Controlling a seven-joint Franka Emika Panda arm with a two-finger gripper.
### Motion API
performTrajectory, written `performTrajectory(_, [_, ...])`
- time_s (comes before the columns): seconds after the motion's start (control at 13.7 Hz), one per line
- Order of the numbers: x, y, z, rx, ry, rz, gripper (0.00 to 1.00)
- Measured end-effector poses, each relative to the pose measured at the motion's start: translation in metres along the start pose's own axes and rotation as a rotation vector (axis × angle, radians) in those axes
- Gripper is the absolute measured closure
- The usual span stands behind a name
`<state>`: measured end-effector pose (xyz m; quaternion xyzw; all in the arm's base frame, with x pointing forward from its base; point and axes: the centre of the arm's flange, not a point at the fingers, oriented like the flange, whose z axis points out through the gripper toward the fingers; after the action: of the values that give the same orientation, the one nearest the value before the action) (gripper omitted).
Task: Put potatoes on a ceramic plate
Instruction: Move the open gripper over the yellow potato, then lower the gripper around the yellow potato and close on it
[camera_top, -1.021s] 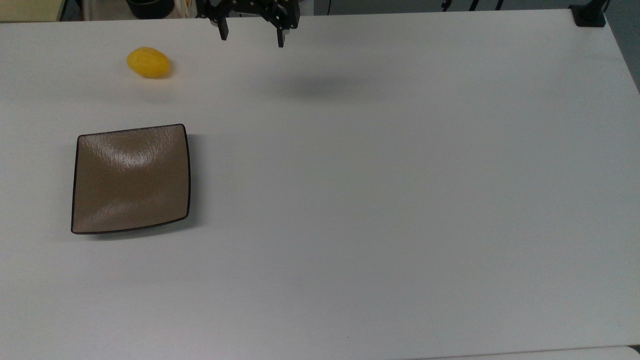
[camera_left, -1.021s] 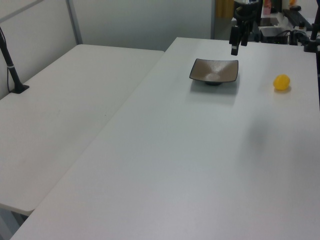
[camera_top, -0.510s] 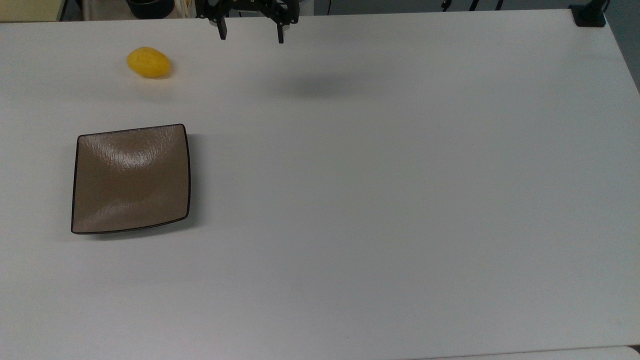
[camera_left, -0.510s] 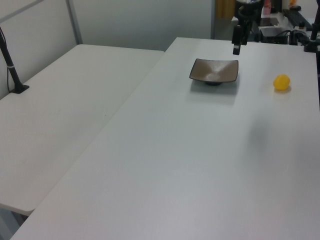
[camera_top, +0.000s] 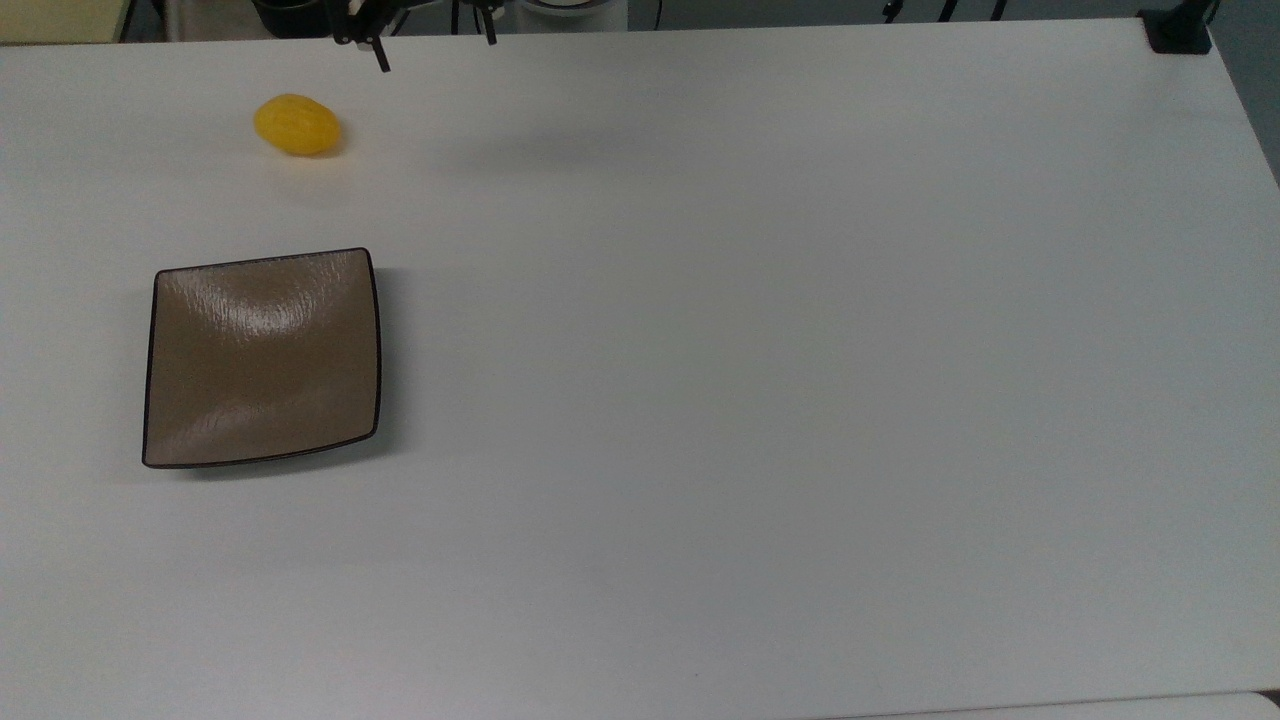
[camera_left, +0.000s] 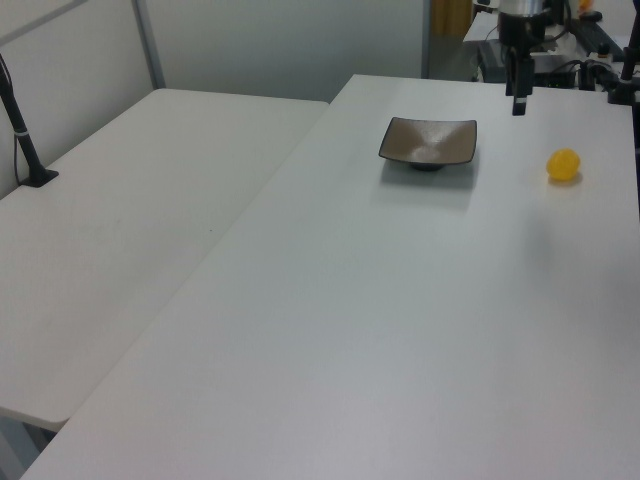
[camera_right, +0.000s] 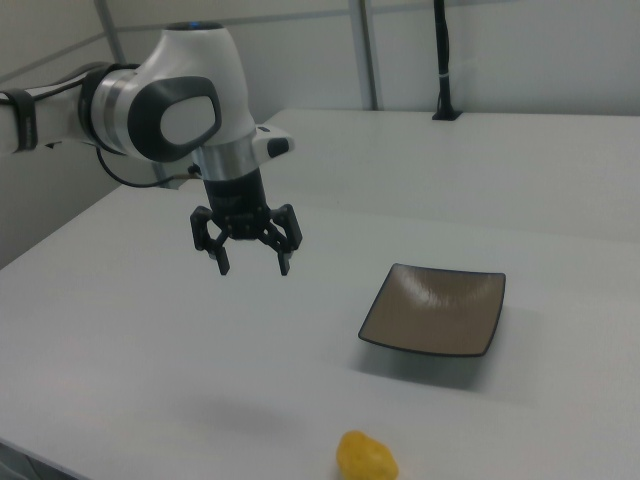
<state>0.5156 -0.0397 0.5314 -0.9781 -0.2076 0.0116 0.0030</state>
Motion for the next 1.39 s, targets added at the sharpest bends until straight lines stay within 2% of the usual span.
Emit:
performTrajectory(0.36, [-0.052,0.056,0.022,0.032,-0.033,-0.279,0.00])
performTrajectory(0.44, [-0.063,0.070,0.027,0.023,-0.036,-0.333,0.00])
performTrajectory(0.58, [-0.083,0.096,0.054,-0.038,-0.067,-0.417,0.00])
performTrajectory(0.73, [-0.098,0.109,0.090,-0.065,-0.140,-0.488,0.00])
performTrajectory(0.95, [-0.103,0.129,0.125,-0.089,-0.224,-0.563,0.00])
performTrajectory(1.39, [-0.094,0.133,0.178,-0.033,-0.308,-0.632,0.00])
